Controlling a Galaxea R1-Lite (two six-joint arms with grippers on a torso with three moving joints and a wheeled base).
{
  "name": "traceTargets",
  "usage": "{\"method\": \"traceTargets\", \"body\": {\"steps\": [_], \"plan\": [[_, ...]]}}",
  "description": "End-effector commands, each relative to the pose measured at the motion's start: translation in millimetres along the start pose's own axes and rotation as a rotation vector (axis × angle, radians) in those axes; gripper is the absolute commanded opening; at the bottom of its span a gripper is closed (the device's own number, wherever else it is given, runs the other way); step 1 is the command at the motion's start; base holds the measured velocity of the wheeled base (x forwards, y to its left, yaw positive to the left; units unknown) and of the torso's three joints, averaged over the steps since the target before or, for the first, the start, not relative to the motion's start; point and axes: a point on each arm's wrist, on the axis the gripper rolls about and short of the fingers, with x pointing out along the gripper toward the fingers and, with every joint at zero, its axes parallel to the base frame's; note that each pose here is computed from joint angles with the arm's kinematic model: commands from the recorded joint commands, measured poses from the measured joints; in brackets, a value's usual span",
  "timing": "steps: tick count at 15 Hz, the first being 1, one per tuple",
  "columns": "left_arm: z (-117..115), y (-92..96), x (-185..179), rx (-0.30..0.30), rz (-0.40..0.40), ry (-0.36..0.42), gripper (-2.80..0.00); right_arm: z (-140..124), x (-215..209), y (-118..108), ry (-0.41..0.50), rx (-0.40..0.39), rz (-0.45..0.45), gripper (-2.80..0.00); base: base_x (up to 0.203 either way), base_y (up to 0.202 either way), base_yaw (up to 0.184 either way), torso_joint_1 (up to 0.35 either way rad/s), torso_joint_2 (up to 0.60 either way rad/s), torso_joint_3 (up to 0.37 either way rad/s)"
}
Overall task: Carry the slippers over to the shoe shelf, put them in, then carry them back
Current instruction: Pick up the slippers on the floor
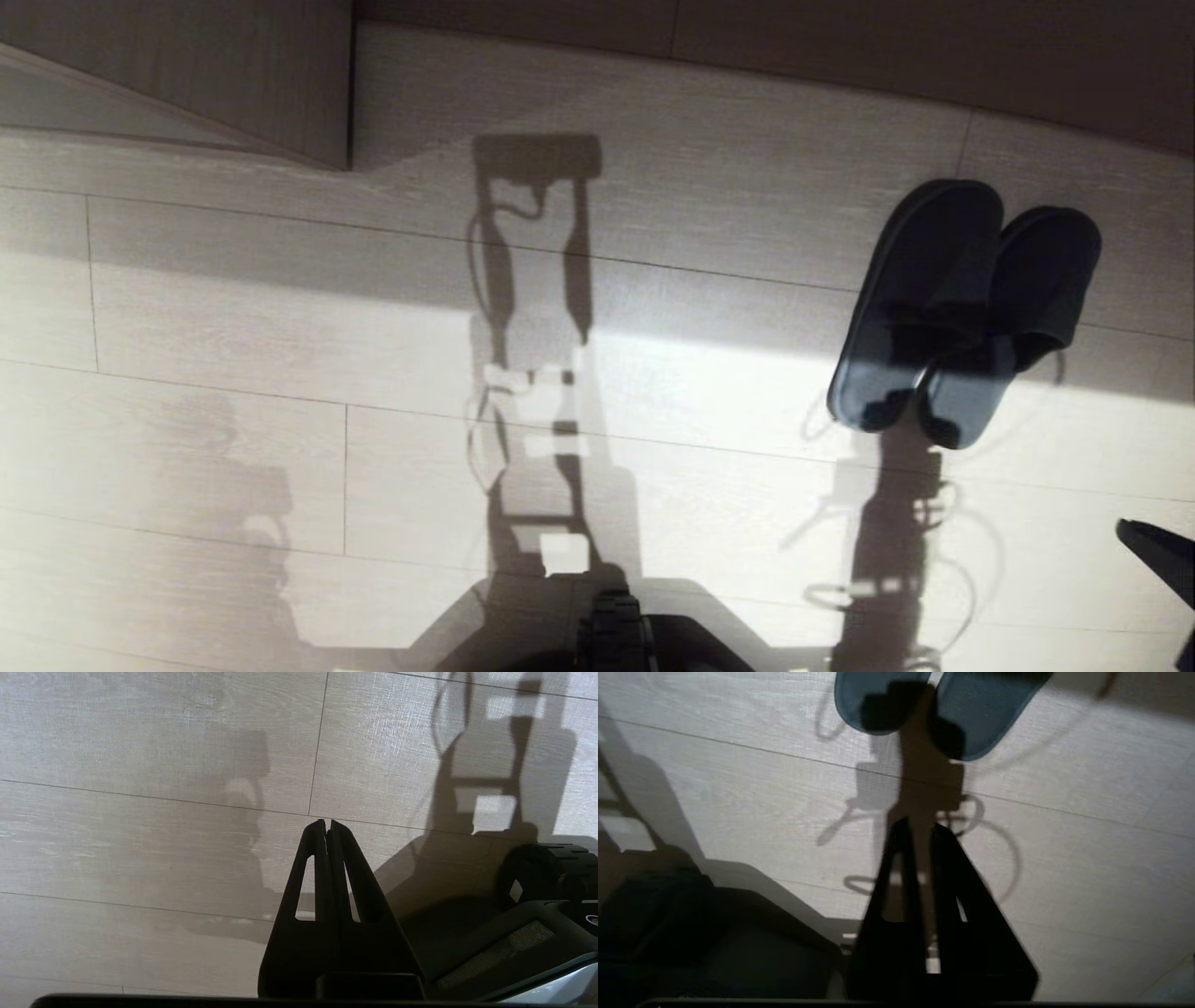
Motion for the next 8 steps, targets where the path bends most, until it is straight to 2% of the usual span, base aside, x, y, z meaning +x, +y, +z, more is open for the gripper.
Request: {"method": "traceTargets", "body": {"steps": [1, 3, 4, 8], "plan": [[-0.4, 0.0, 0.1, 0.002, 0.001, 0.001, -2.80, -3.4, 59.3, 0.2, 0.118, -0.008, 0.002, 0.00, 0.000, 0.000, 0.000, 0.000, 0.00, 0.000], [-0.4, 0.0, 0.1, 0.002, 0.000, 0.001, -2.80, -3.7, 93.9, -0.2, 0.094, -0.021, -0.025, 0.00, 0.000, 0.000, 0.000, 0.000, 0.00, 0.000], [-0.4, 0.0, 0.1, 0.002, 0.000, 0.001, -2.80, -1.6, 104.5, -0.5, 0.052, -0.025, -0.046, 0.00, 0.000, 0.000, 0.000, 0.000, 0.00, 0.000], [-0.4, 0.0, 0.1, 0.002, 0.000, 0.001, -2.80, 5.6, 121.0, -1.1, -0.059, 0.014, -0.074, 0.00, 0.000, 0.000, 0.000, 0.000, 0.00, 0.000]]}}
